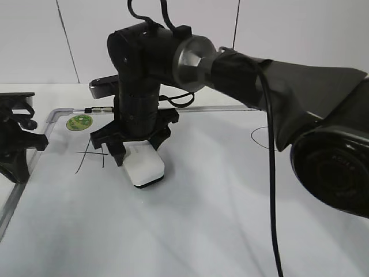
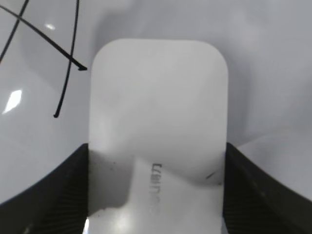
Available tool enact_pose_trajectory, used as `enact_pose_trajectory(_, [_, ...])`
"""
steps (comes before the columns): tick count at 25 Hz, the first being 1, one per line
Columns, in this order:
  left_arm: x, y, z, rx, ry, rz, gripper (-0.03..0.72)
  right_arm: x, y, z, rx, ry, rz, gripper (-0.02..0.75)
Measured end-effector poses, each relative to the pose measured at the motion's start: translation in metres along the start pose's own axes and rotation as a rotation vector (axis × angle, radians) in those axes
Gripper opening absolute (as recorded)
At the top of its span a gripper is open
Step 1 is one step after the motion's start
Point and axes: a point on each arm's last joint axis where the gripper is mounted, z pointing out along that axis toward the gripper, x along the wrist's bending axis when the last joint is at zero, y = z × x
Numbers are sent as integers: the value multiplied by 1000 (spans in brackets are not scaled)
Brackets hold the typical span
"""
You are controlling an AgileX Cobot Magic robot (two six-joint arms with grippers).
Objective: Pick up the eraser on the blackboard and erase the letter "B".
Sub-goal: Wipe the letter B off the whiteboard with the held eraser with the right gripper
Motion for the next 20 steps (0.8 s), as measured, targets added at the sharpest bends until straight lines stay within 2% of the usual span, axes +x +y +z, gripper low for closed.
enact_pose_trajectory(7, [0,0,0,0,0,0,21,4,1,1,-1,68,29,541])
enact_pose_trajectory(20, [0,0,0,-2,0,5,21,3,-5,7,4,74,26,541])
